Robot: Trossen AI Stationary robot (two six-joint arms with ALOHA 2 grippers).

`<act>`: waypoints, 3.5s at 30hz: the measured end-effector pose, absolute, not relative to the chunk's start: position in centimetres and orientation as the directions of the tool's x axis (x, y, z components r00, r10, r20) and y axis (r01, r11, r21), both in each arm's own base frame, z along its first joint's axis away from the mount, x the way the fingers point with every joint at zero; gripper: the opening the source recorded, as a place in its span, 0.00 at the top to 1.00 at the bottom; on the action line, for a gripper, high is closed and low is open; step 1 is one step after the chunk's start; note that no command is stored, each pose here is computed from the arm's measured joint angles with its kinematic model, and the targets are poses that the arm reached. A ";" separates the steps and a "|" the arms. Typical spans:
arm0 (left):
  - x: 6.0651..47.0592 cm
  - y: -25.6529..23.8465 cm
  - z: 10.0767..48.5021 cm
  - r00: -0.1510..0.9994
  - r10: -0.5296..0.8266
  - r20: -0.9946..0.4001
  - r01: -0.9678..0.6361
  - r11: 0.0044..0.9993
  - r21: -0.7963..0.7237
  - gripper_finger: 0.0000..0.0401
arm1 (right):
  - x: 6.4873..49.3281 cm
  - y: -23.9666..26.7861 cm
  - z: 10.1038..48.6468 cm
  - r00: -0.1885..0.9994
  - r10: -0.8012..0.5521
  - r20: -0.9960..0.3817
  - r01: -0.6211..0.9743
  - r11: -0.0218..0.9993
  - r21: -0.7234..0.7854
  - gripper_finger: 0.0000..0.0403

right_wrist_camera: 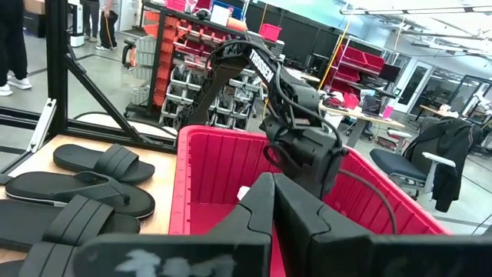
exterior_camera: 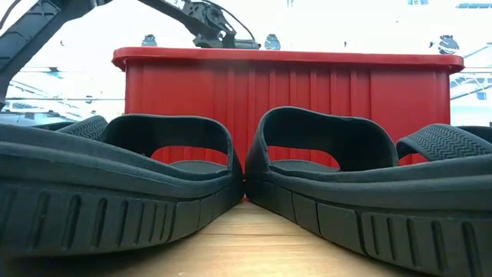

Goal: Pick and place slides into bin
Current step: Put the pink slide into the red bin

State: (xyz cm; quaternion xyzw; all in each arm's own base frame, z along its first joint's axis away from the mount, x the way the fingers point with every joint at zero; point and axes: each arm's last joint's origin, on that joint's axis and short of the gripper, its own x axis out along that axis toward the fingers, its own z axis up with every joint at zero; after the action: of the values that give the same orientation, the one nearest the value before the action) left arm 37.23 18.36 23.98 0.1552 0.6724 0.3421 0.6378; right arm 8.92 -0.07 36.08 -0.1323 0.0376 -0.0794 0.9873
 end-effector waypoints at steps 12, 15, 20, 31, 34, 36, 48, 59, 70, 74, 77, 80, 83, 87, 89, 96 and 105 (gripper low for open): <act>36.2 18.1 21.5 -0.214 0.597 -0.773 -0.144 0.763 0.630 1.00 | 8.9 -0.1 36.1 0.985 -0.167 -0.053 0.147 0.952 -0.268 1.00; 35.8 17.9 20.6 -0.240 0.583 -0.777 -0.135 0.772 0.621 1.00 | 8.9 -0.1 36.1 0.985 -0.167 -0.053 0.147 0.952 -0.268 1.00; 35.6 17.6 20.0 -0.246 0.573 -0.782 -0.133 0.779 0.613 1.00 | 8.9 -0.1 36.1 0.985 -0.167 -0.053 0.147 0.952 -0.268 1.00; 35.9 17.7 19.9 -0.221 0.572 -0.790 -0.145 0.781 0.607 1.00 | 8.9 -0.1 36.1 0.985 -0.167 -0.054 0.147 0.953 -0.266 1.00; 35.8 17.8 19.9 -0.208 0.542 -0.815 -0.158 0.803 0.574 0.98 | 8.9 -0.1 36.1 0.985 -0.167 -0.053 0.147 0.953 -0.265 1.00; 35.9 17.8 19.8 -0.200 0.531 -0.823 -0.164 0.810 0.563 0.96 | 8.9 -0.1 36.1 0.985 -0.167 -0.053 0.147 0.953 -0.265 1.00; 36.0 17.7 19.8 -0.179 0.507 -0.843 -0.204 0.819 0.536 0.77 | 8.9 -0.1 36.1 0.985 -0.167 -0.053 0.147 0.953 -0.265 1.00; 35.5 17.5 22.0 -0.149 0.527 -0.837 -0.238 0.802 0.547 0.69 | 8.9 -0.1 36.1 0.985 -0.167 -0.053 0.148 0.953 -0.264 1.00; 32.1 15.1 31.6 0.096 0.582 -0.807 -0.512 0.724 0.462 0.69 | 8.9 -0.2 36.7 0.975 -0.223 0.014 0.217 0.931 -0.293 1.00; 29.9 12.9 35.6 0.204 0.611 -0.765 -0.579 0.705 0.409 0.69 | 8.9 -0.2 36.8 0.974 -0.225 0.020 0.221 0.930 -0.293 1.00; 28.0 11.0 38.4 0.294 0.626 -0.722 -0.633 0.693 0.344 0.69 | 8.6 -0.4 37.8 0.966 -0.257 0.031 0.255 0.923 -0.287 1.00; 25.9 9.1 40.7 0.379 0.631 -0.677 -0.673 0.690 0.267 0.69 | 8.0 -0.5 39.3 0.959 -0.282 0.026 0.278 0.917 -0.287 1.00; 24.3 7.3 42.4 0.451 0.623 -0.640 -0.673 0.708 0.215 0.69 | 8.0 -0.5 40.6 0.955 -0.293 -0.038 0.268 0.912 -0.310 1.00; 22.6 5.4 43.8 0.523 0.607 -0.598 -0.666 0.729 0.157 0.69 | 8.4 -0.2 42.1 0.963 -0.215 -0.165 0.156 0.938 -0.309 1.00; 22.0 4.7 44.3 0.541 0.611 -0.577 -0.673 0.727 0.139 0.69 | 8.5 -0.1 42.5 0.953 -0.155 -0.258 0.083 0.959 -0.271 1.00; 21.7 2.8 44.7 0.574 0.616 -0.539 -0.650 0.743 0.157 0.69 | 9.0 0.7 41.4 0.803 0.082 -0.590 -0.137 0.989 -0.049 1.00; 21.8 1.9 44.8 0.600 0.600 -0.530 -0.623 0.765 0.161 0.69 | 9.4 1.8 39.7 0.547 0.451 -0.705 -0.263 0.893 0.366 1.00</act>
State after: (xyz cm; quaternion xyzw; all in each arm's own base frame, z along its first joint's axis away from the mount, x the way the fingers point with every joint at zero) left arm 21.83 1.86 44.77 -0.0203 0.2886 0.3418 0.8941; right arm 9.37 1.84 39.73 0.1092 0.4298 0.2045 0.8727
